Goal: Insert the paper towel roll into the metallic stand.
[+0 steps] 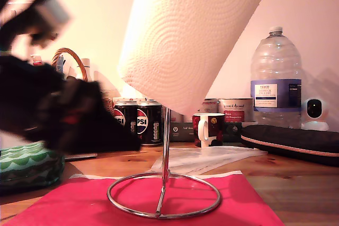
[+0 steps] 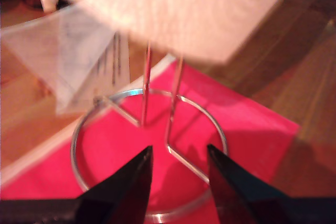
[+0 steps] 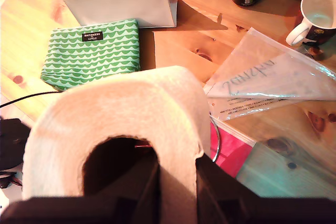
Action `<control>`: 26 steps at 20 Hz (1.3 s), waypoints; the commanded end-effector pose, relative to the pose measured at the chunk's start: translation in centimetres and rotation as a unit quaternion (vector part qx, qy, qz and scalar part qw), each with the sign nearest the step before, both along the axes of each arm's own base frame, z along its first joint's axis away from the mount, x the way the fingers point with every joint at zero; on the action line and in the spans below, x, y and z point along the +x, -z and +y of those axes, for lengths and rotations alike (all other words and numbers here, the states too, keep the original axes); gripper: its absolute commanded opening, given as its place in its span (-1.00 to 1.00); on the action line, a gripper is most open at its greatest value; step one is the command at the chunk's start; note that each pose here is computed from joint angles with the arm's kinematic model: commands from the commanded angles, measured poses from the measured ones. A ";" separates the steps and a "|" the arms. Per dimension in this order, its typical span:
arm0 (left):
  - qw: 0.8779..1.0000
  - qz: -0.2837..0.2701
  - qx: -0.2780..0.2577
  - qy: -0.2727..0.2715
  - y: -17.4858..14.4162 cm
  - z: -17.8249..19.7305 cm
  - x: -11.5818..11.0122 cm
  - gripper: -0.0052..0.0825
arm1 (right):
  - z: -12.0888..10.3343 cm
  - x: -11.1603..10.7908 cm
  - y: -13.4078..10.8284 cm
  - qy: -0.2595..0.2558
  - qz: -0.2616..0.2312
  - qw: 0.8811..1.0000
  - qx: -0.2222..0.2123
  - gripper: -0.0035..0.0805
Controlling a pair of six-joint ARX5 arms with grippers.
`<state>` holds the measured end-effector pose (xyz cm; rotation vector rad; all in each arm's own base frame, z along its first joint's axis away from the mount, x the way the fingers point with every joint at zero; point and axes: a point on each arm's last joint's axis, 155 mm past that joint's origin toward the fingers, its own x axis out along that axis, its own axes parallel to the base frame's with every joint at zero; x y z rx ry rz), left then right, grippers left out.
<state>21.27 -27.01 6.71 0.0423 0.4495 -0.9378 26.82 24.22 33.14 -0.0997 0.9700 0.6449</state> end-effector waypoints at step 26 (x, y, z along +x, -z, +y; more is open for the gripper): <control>0.980 -0.117 -0.164 -0.001 -13.9 3.2 -3.4 -0.23 | 3.4 1.7 7.1 -0.015 0.069 0.995 -0.066 -0.95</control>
